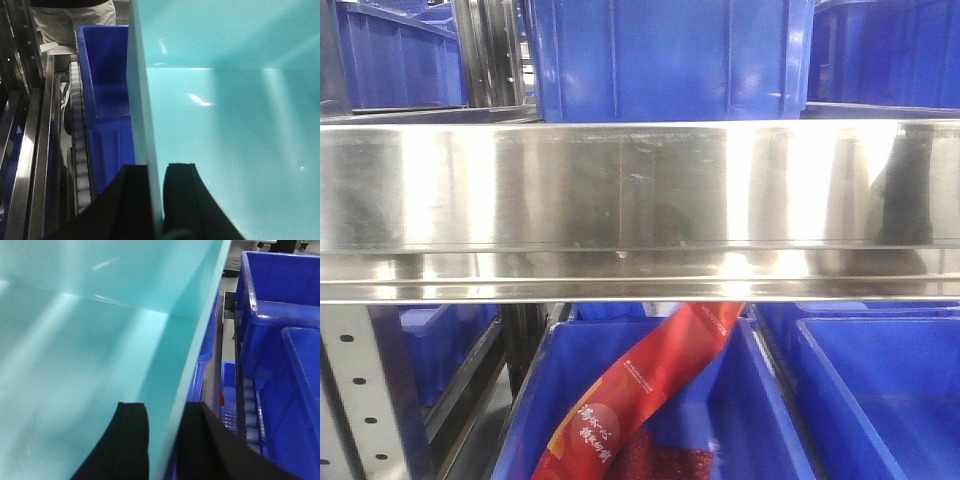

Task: Fetch blue bin and place on conveyor start
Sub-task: 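Hold the teal bin with both grippers while backing away from the shelf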

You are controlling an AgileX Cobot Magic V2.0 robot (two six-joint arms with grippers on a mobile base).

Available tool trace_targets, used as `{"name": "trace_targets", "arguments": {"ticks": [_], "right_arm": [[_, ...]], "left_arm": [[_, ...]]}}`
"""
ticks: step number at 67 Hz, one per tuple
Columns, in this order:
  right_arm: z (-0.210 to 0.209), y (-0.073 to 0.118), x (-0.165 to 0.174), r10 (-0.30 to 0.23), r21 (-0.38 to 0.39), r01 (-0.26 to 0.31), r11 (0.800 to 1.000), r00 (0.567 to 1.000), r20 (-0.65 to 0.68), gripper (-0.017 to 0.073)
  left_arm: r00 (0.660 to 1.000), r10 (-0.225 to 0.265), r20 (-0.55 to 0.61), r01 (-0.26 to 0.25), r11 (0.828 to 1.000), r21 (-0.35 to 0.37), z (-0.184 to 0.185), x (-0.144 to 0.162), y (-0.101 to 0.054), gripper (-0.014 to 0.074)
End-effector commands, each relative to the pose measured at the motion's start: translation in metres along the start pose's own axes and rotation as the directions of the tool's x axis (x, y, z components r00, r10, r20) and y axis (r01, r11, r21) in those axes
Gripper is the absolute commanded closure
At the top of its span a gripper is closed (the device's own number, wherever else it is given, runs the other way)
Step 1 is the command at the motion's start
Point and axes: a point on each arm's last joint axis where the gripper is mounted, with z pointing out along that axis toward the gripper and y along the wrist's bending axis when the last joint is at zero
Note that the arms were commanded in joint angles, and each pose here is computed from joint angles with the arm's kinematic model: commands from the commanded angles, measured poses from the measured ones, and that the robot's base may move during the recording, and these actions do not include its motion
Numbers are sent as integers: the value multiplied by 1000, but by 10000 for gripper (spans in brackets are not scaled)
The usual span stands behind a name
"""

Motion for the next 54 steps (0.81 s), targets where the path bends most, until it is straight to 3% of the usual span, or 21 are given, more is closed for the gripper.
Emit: {"name": "trace_targets", "arguments": {"ticks": [1, 54], "right_arm": [[-4, -1, -7, -1, 8, 0, 1000, 998, 63, 712], [-3, -1, -8, -1, 9, 0, 1000, 997, 83, 712]], "left_arm": [[997, -8, 78, 4, 999, 53, -9, -9, -7, 705], [997, -8, 78, 4, 999, 53, -9, -9, -7, 705]]}}
